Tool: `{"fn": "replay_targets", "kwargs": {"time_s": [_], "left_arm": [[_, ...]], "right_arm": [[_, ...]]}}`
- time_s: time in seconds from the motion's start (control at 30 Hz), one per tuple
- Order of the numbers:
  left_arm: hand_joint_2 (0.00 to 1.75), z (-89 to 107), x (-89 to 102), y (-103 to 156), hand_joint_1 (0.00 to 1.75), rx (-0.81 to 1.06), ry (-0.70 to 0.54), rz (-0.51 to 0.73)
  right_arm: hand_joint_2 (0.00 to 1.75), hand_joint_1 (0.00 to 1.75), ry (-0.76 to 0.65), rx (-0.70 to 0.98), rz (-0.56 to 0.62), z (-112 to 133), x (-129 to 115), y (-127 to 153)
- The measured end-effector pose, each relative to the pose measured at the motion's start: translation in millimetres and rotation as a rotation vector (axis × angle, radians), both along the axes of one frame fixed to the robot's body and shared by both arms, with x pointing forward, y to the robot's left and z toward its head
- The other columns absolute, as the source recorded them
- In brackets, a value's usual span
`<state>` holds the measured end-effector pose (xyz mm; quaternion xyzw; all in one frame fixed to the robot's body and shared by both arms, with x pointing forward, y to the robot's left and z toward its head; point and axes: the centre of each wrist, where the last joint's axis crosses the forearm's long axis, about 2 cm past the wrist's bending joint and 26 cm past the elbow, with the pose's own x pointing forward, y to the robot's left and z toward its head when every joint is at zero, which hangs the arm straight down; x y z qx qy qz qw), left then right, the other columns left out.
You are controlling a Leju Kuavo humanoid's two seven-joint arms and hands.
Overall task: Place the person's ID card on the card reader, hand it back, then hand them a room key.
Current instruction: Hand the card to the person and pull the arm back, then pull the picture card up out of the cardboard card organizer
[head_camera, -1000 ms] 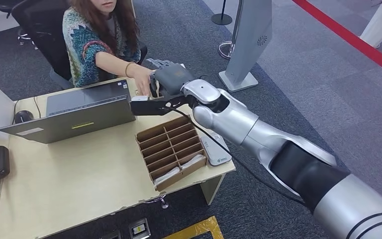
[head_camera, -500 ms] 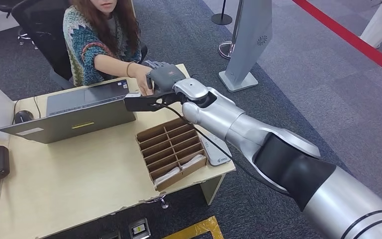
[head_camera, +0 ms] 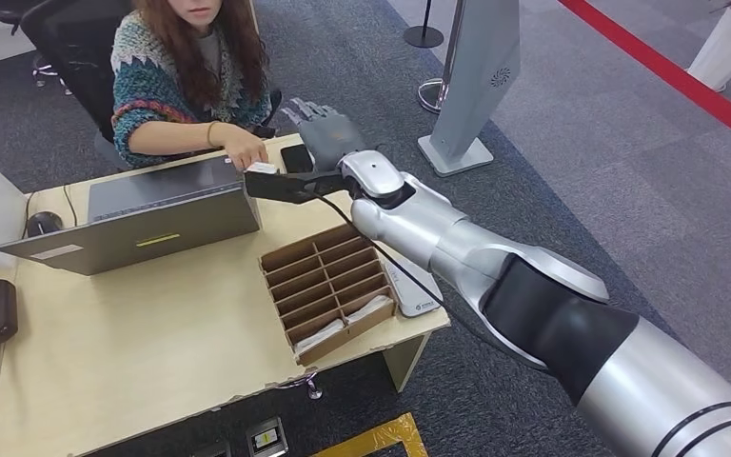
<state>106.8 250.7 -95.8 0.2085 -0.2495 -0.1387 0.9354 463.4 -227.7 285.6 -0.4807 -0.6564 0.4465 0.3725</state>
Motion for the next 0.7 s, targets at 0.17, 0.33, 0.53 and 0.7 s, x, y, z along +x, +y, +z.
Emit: {"fn": "replay_targets", "kwargs": {"time_s": [0.17,0.33,0.53,0.7], "left_arm": [[0.00,-2.0,-9.0,0.4,0.00,0.006,0.009,0.016],[0.00,-4.1,-19.2,0.8,0.00,0.002,0.007,0.030],[0.00,-5.9,-28.0,1.3,0.00,-0.006,0.006,0.050],[0.00,-7.0,-33.9,2.4,0.00,-0.010,0.015,0.066]], "right_arm": [[1.75,0.00,-0.099,0.152,-0.023,3.9,-11.2,-11.9],[1.75,0.00,-0.105,0.392,0.059,-2.3,-36.5,-24.1],[1.75,0.00,-0.057,0.627,0.199,-21.7,-80.3,-39.8],[1.75,0.00,-0.036,0.717,0.211,-45.9,-122.6,-60.8]]}}
